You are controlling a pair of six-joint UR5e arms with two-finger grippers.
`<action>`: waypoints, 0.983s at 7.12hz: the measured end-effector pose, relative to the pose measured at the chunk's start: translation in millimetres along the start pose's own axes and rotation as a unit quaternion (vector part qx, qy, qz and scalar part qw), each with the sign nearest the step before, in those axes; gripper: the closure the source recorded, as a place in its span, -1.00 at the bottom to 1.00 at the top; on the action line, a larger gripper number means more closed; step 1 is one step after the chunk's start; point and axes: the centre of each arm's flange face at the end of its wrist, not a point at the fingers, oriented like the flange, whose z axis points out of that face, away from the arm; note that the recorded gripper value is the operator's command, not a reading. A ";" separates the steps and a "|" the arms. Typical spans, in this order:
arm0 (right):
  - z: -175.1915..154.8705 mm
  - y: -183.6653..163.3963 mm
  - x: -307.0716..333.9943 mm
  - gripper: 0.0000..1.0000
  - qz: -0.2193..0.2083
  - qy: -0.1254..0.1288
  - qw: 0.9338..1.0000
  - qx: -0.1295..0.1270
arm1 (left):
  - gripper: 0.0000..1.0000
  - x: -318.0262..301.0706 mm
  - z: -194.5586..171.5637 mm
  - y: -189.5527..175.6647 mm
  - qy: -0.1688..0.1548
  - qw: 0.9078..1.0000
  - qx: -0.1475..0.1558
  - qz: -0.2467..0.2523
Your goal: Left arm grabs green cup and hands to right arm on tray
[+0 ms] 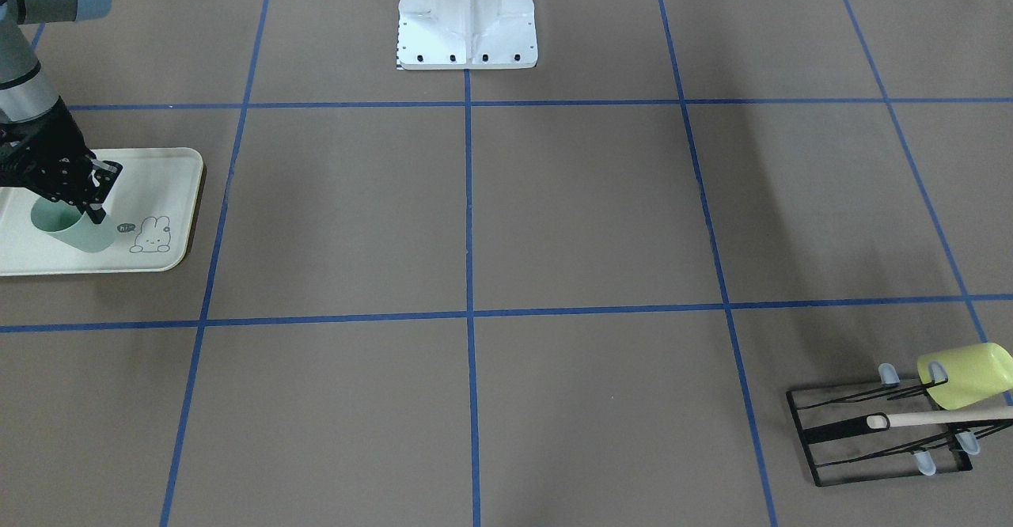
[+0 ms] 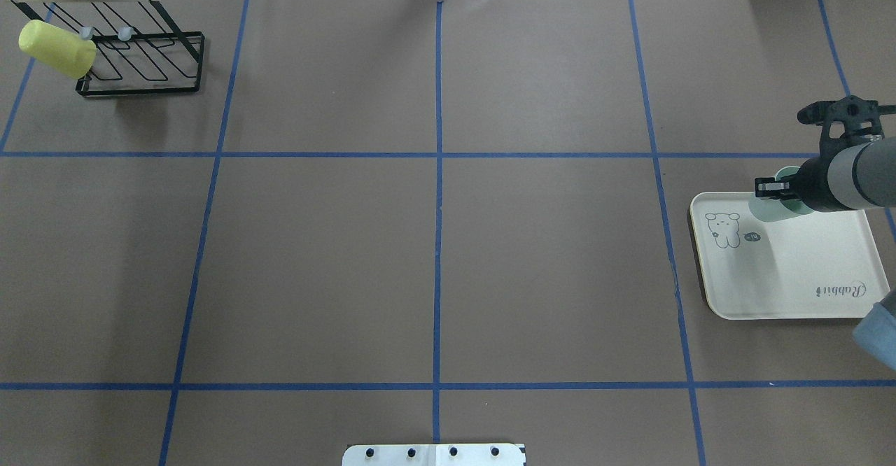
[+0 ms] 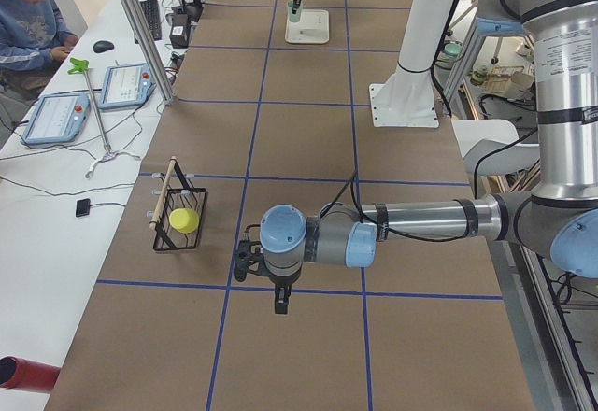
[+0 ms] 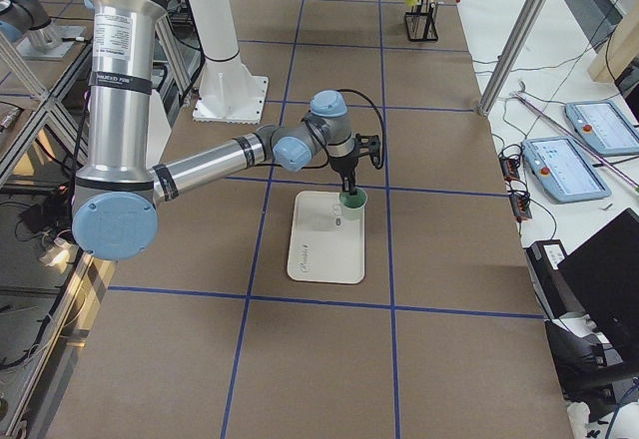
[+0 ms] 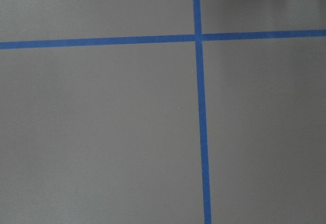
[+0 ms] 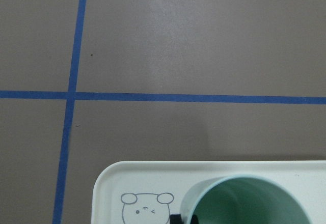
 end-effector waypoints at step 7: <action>8.5 13.3 5.1 -1.00 0.005 -0.009 1.000 0.011 | -1.00 -2.9 3.2 0.6 0.000 1.000 -0.002 -0.001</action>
